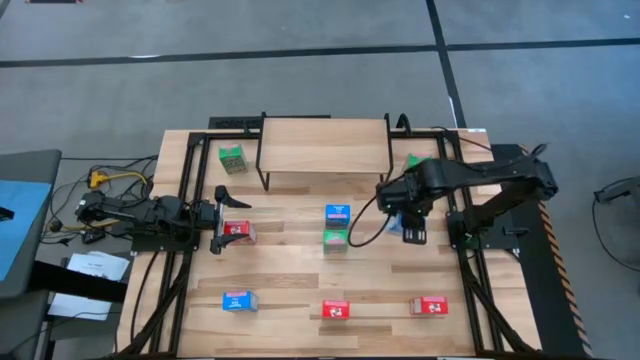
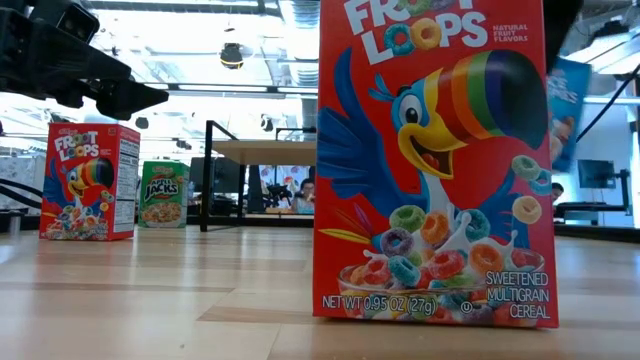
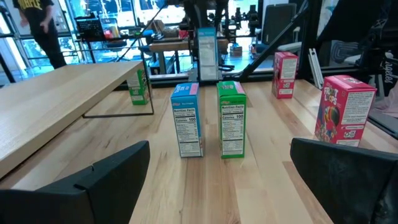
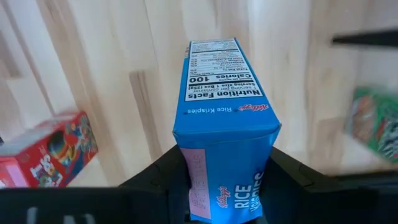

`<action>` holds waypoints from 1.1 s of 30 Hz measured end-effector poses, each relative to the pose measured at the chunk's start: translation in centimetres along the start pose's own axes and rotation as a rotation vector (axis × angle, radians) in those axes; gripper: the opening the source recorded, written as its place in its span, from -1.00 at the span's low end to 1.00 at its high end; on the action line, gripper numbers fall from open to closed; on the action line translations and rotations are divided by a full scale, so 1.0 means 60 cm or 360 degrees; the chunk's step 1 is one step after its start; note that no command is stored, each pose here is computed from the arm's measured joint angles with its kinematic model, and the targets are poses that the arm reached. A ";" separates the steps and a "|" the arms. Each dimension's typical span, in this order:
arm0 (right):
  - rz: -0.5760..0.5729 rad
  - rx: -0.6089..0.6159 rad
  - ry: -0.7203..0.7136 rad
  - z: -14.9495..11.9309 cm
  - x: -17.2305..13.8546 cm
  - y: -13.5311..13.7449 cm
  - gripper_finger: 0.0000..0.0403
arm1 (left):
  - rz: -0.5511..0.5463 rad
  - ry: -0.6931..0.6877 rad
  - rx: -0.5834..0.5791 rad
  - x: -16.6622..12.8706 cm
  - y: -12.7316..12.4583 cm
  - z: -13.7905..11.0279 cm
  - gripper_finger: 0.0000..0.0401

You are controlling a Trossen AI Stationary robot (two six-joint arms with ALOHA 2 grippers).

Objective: Stack cereal on shelf
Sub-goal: Put the top right blue cereal box on the shelf

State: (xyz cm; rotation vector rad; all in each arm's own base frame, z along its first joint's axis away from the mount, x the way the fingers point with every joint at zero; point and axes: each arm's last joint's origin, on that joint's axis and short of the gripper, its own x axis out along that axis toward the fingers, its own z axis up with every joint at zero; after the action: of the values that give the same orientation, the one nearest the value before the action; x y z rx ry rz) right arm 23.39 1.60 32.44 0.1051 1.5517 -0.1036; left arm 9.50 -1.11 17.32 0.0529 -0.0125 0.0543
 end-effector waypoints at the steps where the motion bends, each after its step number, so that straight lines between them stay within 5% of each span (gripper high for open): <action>1: -0.0013 -0.0007 -0.0035 0.002 -0.008 0.000 -0.12 | 0.0000 0.0000 0.0000 0.000 0.000 0.000 0.89; 17: -0.0280 -0.0026 -0.0510 0.015 -0.127 -0.089 -0.12 | 0.0000 0.0000 0.0000 0.000 0.000 0.000 0.89; 33: -0.0609 -0.0036 -0.0824 0.021 -0.168 -0.226 -0.11 | 0.0000 0.0000 0.0000 0.000 0.000 0.000 0.89</action>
State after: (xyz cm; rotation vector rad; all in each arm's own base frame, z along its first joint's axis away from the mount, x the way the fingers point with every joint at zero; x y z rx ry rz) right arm 22.65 -11.97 42.50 -0.2244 1.0388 -0.3850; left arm 9.50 -1.10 17.32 0.0528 -0.0125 0.0544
